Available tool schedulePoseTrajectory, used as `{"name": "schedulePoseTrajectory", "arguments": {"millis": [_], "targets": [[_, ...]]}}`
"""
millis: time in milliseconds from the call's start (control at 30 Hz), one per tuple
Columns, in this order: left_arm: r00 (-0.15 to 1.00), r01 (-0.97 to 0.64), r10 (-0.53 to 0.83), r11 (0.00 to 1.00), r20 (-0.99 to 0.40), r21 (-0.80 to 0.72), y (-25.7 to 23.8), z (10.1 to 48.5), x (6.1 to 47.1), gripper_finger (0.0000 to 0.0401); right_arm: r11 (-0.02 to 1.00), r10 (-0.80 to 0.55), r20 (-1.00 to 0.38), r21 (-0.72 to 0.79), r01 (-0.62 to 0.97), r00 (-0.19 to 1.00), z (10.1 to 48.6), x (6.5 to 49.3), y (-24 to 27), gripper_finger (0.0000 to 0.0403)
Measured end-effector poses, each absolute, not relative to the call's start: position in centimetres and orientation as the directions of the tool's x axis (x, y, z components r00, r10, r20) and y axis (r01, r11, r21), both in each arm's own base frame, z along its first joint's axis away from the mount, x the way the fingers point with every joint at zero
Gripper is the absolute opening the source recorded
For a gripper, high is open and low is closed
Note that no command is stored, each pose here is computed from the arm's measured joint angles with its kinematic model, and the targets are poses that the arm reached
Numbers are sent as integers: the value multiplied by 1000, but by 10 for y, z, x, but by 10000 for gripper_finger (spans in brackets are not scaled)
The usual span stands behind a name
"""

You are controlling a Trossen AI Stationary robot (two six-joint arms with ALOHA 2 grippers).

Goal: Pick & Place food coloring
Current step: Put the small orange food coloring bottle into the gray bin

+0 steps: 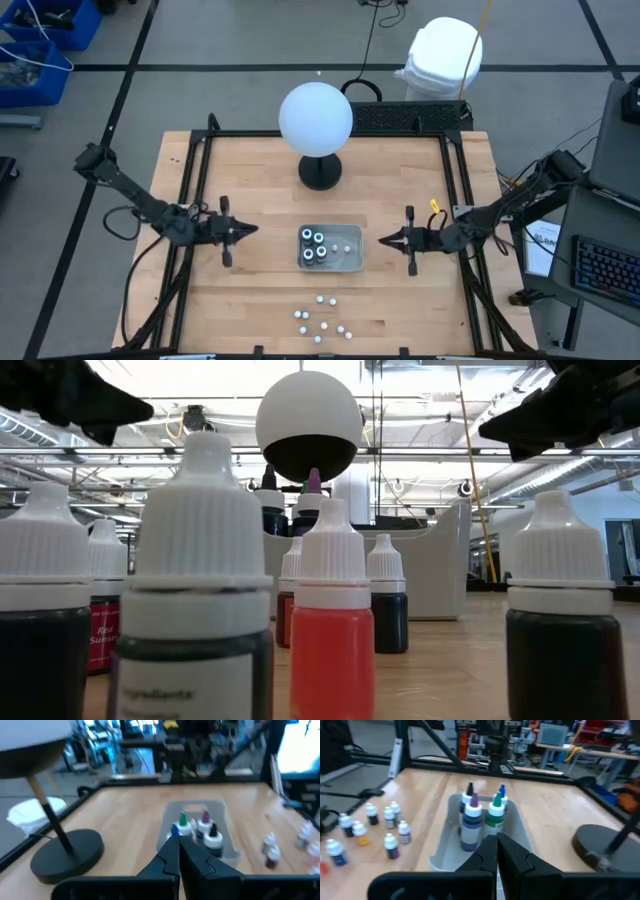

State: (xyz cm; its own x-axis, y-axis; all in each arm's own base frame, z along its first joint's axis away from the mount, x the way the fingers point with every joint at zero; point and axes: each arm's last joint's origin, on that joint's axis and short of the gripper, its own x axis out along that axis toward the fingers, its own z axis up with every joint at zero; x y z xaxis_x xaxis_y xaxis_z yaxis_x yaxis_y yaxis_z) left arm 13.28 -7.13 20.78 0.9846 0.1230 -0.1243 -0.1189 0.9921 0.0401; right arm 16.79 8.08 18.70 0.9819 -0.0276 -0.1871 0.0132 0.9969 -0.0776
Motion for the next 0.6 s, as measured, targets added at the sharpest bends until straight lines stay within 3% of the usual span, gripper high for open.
{"name": "schedulePoseTrajectory", "arguments": {"millis": [133, 367, 600], "targets": [[995, -87, 89, 995, -46, 45, -69, 194, 128, 5, 993, -60, -178, -106, 41, 982, 184, 172, 82, 0], [993, -101, 106, 989, -46, 111, -63, 168, 121, 4, 986, -38, -86, -168, 23, 996, 194, 177, 88, 0], [993, -106, 113, 985, -40, 140, -63, 167, 120, 22, 956, 53, -124, -279, -87, 991, 246, 217, 145, 0]]}}
